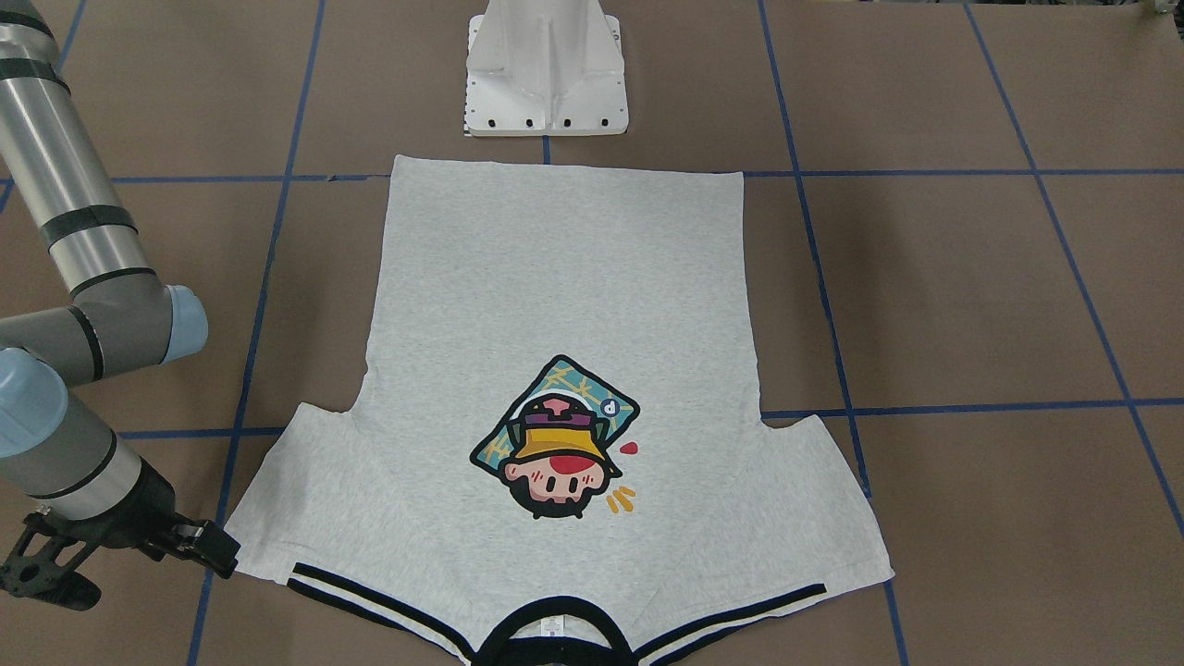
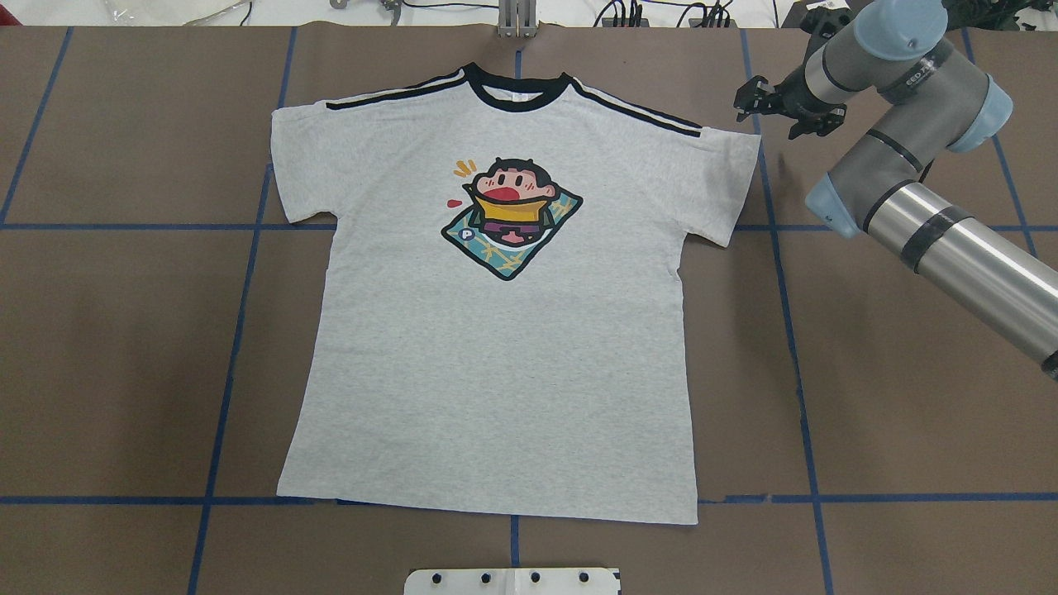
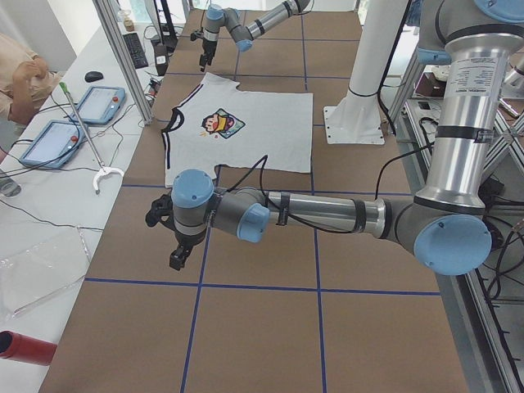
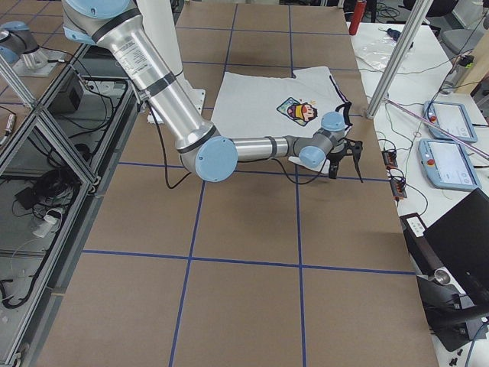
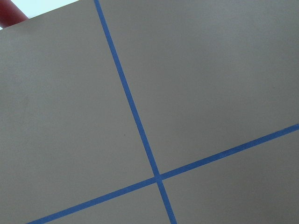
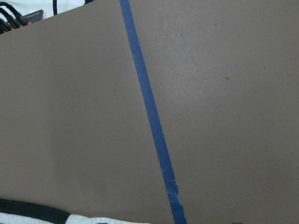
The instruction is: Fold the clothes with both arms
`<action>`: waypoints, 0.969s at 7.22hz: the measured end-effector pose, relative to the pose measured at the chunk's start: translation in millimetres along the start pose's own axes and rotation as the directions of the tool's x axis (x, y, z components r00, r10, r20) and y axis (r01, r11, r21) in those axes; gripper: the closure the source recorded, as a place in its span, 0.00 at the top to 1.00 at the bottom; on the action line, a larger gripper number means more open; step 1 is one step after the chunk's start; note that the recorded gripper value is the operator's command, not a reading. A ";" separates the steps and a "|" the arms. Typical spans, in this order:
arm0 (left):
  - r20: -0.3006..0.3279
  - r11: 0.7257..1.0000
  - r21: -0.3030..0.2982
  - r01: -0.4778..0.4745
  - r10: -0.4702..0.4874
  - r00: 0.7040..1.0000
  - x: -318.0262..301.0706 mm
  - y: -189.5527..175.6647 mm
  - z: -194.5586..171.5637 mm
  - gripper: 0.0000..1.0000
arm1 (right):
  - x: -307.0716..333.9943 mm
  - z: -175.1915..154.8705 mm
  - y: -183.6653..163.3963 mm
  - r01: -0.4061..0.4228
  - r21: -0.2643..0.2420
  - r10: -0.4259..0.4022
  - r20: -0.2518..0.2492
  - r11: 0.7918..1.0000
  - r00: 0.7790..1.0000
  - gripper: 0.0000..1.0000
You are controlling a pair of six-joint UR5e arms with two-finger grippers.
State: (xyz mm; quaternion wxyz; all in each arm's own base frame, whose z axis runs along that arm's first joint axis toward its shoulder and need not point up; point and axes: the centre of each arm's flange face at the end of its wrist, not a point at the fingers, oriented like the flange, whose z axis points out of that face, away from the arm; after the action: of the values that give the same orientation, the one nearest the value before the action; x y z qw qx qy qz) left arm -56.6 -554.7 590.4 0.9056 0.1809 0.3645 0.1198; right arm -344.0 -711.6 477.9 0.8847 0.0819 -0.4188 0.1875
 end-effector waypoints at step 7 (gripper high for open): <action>0.003 0.999 0.029 -0.026 0.026 1.000 3.1 -2.8 -3.7 1.00 | -0.7 12.0 7.2 0.003 -0.010 -0.003 -0.017 1.000 1.000 0.00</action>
State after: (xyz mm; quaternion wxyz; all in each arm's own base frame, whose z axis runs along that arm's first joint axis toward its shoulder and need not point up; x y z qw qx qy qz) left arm -56.8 -555.4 584.8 0.9017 0.1989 0.3627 0.1261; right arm -355.9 -708.8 484.9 0.8888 0.0764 -0.4123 0.1847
